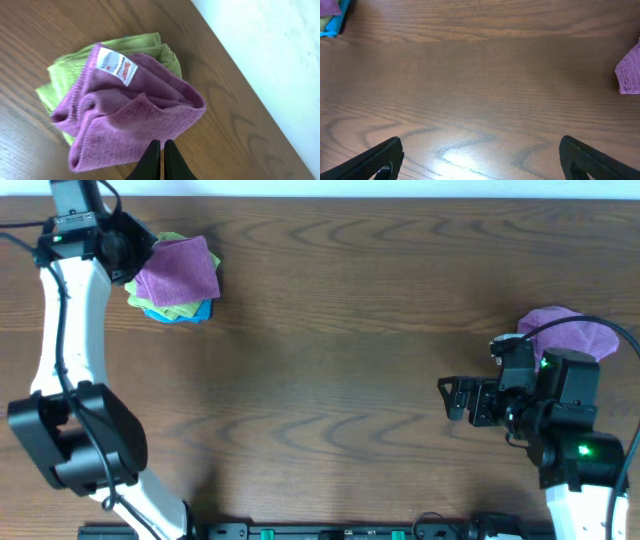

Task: Fold the cloth
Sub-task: 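Lower the purple cloth onto the stack and open the left gripper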

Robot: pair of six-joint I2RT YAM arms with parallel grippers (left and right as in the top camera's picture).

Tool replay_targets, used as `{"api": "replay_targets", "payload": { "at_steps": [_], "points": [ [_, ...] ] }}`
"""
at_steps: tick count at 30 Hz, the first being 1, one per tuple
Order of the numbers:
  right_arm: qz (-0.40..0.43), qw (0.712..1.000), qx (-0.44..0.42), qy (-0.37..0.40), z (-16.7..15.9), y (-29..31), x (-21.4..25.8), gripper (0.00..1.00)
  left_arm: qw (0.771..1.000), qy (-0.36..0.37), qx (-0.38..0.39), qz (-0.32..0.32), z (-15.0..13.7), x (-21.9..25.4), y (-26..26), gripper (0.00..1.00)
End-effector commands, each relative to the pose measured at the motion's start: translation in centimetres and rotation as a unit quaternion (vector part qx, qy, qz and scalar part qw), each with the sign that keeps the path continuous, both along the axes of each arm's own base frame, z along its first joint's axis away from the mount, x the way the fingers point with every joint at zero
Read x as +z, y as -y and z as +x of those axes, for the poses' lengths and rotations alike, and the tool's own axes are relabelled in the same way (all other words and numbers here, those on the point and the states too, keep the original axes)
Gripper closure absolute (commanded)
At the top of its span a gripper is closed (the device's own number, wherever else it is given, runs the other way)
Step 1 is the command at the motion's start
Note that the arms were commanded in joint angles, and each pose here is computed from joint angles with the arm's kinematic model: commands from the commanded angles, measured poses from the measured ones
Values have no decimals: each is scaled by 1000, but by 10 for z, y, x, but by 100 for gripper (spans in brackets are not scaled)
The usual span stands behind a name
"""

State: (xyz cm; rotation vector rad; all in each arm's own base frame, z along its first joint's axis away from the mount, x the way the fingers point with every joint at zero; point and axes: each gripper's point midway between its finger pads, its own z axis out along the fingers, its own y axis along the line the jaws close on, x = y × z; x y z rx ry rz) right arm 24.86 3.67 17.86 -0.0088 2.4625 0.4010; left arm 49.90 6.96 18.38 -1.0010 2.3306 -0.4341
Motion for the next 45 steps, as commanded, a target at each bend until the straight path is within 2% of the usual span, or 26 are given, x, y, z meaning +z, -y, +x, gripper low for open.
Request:
{"api": "replay_targets", "payload": {
  "at_steps": [1,13,20,40,45],
  "points": [
    [5,1000,-8,-3,-1,1,-1,1,1000,-22,-5,-10,8,-25,6,94],
    [5,1000,-8,-2,-1,1,-1,1,999,-39,12,15,30,-75,-7,94],
    [6,1000,-8,-2,-1,1,-1,1,995,-49,50,68,35,-95,-32,94],
    [5,1000,-8,-2,-1,1,-1,1,992,-27,72,96,44,-88,-49,94],
    [5,1000,-8,-2,-1,1,-1,1,992,-11,71,100,44,-71,-49,83]
  ]
}}
